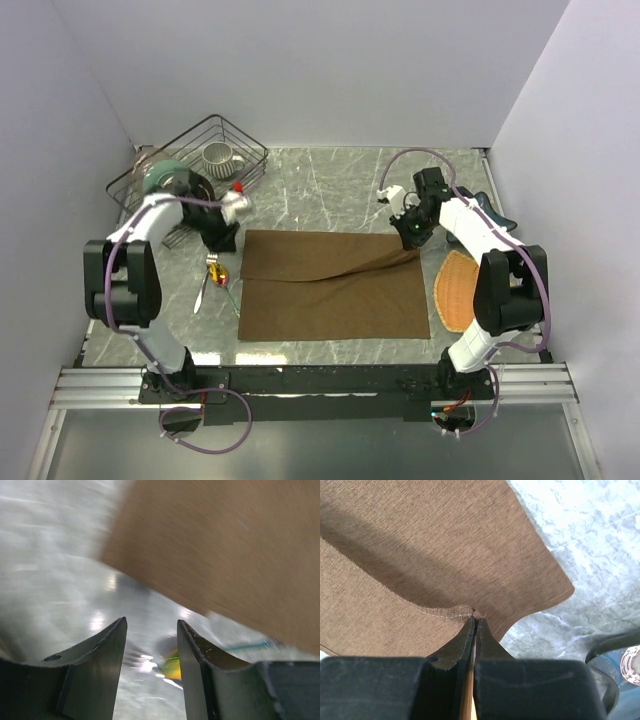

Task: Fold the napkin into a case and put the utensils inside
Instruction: Flatten out the napkin at the center of the board.

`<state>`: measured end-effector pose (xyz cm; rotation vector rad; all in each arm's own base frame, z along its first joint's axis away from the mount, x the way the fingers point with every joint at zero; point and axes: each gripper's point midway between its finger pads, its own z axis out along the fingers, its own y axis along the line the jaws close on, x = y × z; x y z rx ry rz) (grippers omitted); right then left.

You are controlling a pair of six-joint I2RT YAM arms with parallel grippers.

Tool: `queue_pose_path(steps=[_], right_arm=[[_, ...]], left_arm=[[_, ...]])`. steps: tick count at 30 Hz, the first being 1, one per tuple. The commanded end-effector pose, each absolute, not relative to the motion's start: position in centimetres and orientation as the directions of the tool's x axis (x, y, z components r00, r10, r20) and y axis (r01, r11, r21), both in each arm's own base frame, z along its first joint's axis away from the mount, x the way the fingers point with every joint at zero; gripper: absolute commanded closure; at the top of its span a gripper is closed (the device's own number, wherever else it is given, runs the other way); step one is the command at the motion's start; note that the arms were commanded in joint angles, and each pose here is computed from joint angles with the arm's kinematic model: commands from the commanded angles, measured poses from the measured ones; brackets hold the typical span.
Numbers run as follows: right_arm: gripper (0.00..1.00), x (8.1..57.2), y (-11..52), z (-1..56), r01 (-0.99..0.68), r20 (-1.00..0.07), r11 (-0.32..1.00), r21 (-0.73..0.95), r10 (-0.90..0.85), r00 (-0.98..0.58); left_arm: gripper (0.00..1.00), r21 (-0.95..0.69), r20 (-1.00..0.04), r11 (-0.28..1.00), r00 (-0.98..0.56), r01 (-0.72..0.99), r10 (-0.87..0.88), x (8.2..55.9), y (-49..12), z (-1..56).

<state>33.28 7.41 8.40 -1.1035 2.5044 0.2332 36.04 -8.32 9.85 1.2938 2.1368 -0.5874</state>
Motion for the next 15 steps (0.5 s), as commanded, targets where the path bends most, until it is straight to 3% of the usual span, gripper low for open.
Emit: queue_pose_path(steps=[1,10,15], right_arm=[[1.0,33.7,7.6,9.2,-0.723,-0.424,0.691,0.011,-0.651,-0.63],[1.0,33.3,7.6,8.6,-0.705,-0.407,0.708,0.035,-0.634,-0.658],[1.0,33.0,7.5,8.3,-0.703,-0.4,0.711,0.04,-0.633,-0.663]], left_arm=[[0.49,0.054,-0.631,0.182,-0.107,0.982,0.768,32.2,-10.3,9.1],[0.47,0.054,-0.565,0.07,-0.027,0.996,0.824,29.3,-12.1,4.9],[0.42,0.09,-0.545,0.091,-0.027,0.992,0.838,30.0,-11.9,3.7]])
